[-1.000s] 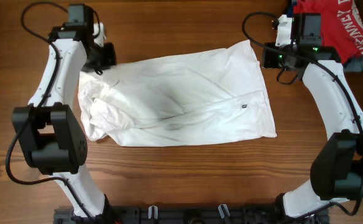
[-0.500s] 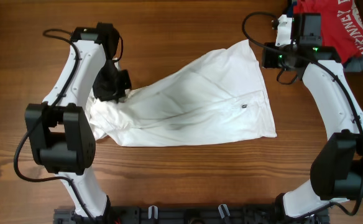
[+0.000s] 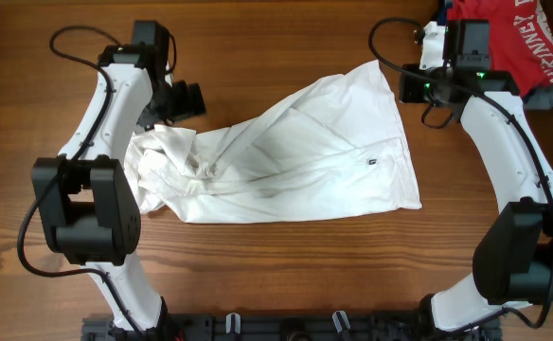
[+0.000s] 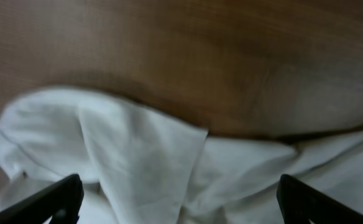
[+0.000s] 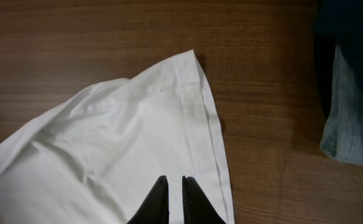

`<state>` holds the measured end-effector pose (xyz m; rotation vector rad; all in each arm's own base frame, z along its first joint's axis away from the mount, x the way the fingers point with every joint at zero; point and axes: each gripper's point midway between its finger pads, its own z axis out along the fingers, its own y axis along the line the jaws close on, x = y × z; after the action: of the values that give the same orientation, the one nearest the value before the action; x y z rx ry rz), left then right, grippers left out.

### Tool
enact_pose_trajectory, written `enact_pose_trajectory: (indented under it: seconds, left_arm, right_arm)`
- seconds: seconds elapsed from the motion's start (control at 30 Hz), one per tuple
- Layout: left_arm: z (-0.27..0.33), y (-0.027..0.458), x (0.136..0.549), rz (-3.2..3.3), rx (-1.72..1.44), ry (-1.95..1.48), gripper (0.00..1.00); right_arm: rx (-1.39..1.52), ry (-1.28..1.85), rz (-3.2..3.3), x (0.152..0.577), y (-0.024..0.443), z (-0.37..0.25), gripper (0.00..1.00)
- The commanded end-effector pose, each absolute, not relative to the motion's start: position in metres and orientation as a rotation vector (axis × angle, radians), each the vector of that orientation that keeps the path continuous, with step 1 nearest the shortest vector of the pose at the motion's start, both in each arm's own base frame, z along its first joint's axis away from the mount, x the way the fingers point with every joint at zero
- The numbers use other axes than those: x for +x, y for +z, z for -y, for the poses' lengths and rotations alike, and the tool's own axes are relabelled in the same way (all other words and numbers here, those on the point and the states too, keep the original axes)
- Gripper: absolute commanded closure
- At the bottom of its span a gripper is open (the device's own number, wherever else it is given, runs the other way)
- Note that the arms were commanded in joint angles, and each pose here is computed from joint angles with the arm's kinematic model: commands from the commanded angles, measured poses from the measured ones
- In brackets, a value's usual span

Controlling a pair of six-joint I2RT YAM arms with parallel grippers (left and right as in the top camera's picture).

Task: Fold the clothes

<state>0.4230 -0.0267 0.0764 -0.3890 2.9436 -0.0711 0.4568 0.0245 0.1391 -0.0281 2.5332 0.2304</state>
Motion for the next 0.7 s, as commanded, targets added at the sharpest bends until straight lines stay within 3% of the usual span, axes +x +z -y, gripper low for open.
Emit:
enact_pose_trajectory:
  seconds: [0.0,0.2,0.47,0.53,0.67]
  left_arm:
    - [0.039,0.068,0.434,-2.941,-0.035,-0.146,0.0]
    - [0.039,0.045,0.405,-3.087,0.177,-0.144,0.16]
    - [0.031,0.037,0.384,-3.171,0.156,-0.141,0.16]
    - [0.031,0.033,0.381,-3.174,0.187,-0.144,0.25]
    - [0.031,0.026,0.375,-3.188,0.247,-0.138,0.31]
  right_arm:
    - [-0.067,0.242,-2.53,0.462,0.138,-0.03,0.91]
    - [-0.065,0.242,-2.53,0.462,0.138,-0.03,0.91]
    - [-0.067,0.242,-2.541,0.459,0.136,-0.03,0.91]
    - [-0.067,0.242,-2.541,0.459,0.136,-0.03,0.91]
    - [-0.066,0.242,-2.542,0.459,0.136,-0.03,0.91]
